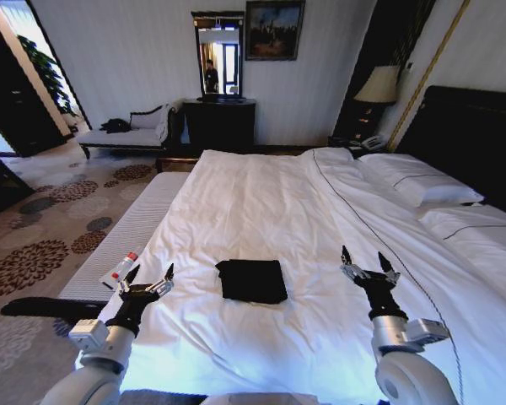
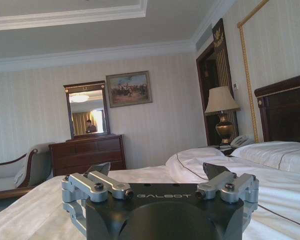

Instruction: Fold the clothes on the bed.

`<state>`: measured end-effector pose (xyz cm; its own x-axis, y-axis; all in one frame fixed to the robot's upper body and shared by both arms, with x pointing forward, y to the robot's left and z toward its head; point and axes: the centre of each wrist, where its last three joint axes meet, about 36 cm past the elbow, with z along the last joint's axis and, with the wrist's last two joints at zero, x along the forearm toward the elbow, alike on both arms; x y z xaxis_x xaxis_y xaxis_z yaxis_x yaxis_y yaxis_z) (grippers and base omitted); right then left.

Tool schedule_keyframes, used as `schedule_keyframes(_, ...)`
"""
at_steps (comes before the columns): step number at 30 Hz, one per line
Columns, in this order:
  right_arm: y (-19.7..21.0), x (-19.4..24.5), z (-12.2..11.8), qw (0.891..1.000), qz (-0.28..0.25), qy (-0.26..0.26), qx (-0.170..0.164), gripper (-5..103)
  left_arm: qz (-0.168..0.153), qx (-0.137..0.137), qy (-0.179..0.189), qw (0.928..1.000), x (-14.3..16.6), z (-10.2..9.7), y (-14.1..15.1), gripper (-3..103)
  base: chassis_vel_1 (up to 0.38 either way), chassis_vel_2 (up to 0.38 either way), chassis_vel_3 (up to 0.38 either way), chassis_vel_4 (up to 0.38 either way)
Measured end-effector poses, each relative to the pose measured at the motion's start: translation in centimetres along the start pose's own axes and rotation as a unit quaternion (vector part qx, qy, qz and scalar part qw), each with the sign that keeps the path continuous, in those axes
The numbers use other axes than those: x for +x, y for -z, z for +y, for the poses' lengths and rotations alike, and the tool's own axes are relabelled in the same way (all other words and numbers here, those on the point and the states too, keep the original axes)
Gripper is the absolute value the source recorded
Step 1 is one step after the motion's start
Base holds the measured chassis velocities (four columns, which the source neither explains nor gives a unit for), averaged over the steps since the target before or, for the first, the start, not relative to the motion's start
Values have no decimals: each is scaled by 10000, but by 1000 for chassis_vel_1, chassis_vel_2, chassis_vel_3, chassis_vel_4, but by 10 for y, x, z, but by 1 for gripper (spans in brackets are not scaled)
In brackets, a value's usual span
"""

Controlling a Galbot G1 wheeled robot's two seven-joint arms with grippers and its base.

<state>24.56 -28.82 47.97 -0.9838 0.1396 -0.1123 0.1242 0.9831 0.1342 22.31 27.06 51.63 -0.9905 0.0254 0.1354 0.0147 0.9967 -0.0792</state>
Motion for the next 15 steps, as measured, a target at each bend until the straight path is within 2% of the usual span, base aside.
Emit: schedule_keyframes(15, 0, 0, 0, 10000, 0, 0, 0, 100, 1, 0, 0, 10000, 0, 0, 0, 100, 0, 0, 0, 0)
